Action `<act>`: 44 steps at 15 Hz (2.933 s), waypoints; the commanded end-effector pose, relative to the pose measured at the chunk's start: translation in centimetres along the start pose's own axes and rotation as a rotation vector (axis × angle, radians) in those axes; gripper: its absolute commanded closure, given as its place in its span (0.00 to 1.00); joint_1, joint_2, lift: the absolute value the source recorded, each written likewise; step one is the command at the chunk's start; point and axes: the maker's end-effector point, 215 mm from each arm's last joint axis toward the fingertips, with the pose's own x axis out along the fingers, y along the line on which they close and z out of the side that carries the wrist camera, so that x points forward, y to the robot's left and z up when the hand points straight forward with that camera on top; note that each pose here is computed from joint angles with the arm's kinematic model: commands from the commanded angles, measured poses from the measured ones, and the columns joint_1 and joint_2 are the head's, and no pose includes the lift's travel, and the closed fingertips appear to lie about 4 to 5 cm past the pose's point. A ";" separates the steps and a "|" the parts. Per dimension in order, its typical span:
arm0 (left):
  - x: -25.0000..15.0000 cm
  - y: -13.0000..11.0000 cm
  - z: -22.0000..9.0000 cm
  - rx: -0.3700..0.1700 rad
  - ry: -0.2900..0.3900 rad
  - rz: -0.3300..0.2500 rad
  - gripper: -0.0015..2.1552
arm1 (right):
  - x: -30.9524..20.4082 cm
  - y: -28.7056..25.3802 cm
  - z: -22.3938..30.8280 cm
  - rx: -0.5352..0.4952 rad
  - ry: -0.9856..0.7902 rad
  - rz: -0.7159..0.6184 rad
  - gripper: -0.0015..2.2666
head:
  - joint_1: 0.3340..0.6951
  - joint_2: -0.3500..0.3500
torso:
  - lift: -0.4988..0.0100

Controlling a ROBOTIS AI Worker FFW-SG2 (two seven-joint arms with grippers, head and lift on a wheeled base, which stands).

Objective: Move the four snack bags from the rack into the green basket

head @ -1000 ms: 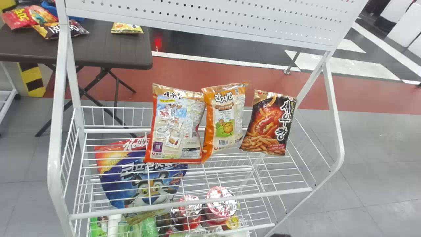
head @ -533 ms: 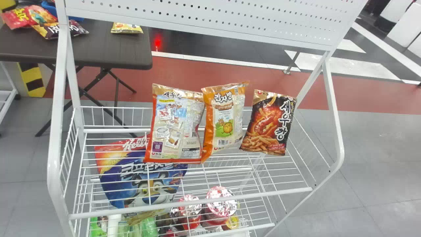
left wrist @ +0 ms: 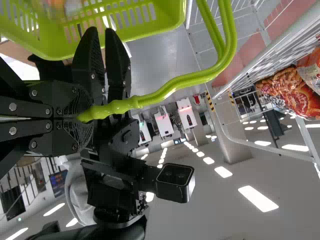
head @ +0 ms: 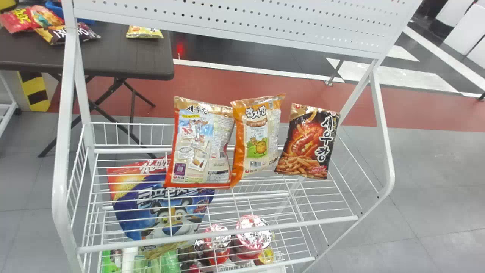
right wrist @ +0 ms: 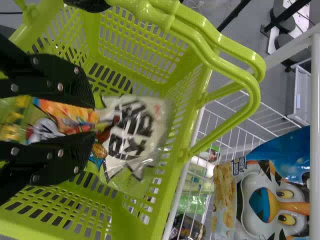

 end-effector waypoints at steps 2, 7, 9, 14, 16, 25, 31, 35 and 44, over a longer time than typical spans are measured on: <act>0.1 -0.2 0.1 0.004 0.001 -0.003 0.87 | -1.5 -2.4 4.0 -0.032 -0.130 -0.066 0.03 | 1.00 0.00 | 0.98; 0.5 -0.3 -0.3 0.006 0.014 -0.004 0.87 | -6.4 -7.4 21.2 -0.140 -0.612 -0.257 0.03 | 1.00 0.00 | 0.98; 0.5 -0.4 -0.5 0.005 0.015 -0.005 0.87 | -7.8 -9.0 27.0 -0.163 -0.758 -0.326 0.03 | 1.00 0.01 | 0.98; -0.1 -0.5 -0.7 0.004 0.013 0.004 0.87 | -3.6 -12.2 34.3 -0.144 -0.824 -0.457 0.03 | 1.00 0.08 | 0.98; -0.4 -0.5 -0.5 0.008 0.009 0.007 0.87 | -2.2 -12.9 35.6 -0.137 -0.825 -0.495 0.04 | 1.00 0.13 | 0.98; -0.4 -0.3 -0.1 0.010 0.006 0.009 0.87 | 2.8 -14.5 37.7 -0.146 -0.713 -0.473 0.65 | 1.00 0.22 | 0.98; -0.3 -0.3 0.0 0.010 0.004 0.007 0.87 | 1.4 -9.5 37.2 -0.219 -0.746 -0.372 0.94 | 1.00 0.30 | 0.98; -0.3 -0.3 0.0 0.011 0.004 0.007 0.87 | -2.6 -7.0 33.3 -0.215 -0.732 -0.364 0.94 | 1.00 0.32 | 0.98; 0.2 -0.3 0.0 0.012 0.008 0.005 0.87 | -9.2 -6.9 15.7 -0.125 -0.465 -0.354 0.94 | 1.00 0.03 | 0.98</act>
